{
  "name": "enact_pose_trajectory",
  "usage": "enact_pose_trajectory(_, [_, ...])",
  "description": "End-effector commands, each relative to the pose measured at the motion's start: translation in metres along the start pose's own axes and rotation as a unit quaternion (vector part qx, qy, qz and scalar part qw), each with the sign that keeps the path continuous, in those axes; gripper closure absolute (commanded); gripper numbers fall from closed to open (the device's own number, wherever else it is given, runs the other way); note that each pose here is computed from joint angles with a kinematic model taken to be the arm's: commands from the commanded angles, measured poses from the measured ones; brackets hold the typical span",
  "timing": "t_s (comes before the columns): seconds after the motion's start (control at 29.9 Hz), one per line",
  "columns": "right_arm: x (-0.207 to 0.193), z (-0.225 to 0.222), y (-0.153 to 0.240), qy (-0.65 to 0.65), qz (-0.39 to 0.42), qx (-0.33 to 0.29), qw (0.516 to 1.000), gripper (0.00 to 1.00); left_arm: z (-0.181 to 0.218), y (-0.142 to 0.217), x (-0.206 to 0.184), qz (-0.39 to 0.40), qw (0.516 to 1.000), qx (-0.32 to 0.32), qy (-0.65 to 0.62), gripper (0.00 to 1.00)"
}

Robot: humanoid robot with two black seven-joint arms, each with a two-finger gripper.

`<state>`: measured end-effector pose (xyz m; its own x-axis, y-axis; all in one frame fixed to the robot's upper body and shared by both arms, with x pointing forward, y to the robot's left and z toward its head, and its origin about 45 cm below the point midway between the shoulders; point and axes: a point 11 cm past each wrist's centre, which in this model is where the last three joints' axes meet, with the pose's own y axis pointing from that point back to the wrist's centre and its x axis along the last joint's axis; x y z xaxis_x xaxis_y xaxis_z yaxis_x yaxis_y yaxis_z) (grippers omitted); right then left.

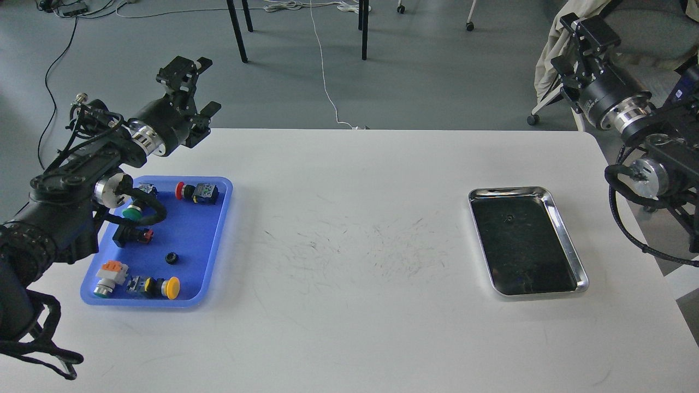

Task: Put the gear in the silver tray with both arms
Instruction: 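Move the left gripper back over the blue tray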

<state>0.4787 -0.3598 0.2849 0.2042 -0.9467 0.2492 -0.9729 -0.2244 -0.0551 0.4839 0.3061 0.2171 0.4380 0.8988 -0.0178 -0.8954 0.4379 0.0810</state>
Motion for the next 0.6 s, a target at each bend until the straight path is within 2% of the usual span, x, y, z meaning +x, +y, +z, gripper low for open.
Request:
enact_pose_trajectory(0.0, [-0.003,0.005,0.004,-0.024,0.002,-0.003,1.000,0.05,0.009,-0.002,-0.018,-0.043,0.999,-0.009,-0.005,0.01])
enact_pose_trajectory(0.1, [-0.006,0.008,0.006,-0.043,0.006,-0.006,0.999,0.05,-0.004,0.000,-0.068,-0.133,0.991,0.006,-0.007,0.01])
enact_pose_trajectory(0.27, [-0.008,0.013,0.008,-0.063,0.014,-0.009,0.998,0.05,0.000,0.015,-0.107,-0.208,0.978,0.004,-0.010,0.01])
enact_pose_trajectory(0.43, [-0.012,0.010,0.008,-0.087,0.016,-0.003,0.996,0.05,0.003,0.031,-0.089,-0.199,0.979,0.016,-0.049,0.01])
enact_pose_trajectory(0.57, [-0.008,0.008,0.009,-0.106,0.027,0.002,0.994,0.05,0.020,0.058,-0.045,-0.162,0.982,0.023,-0.090,0.01])
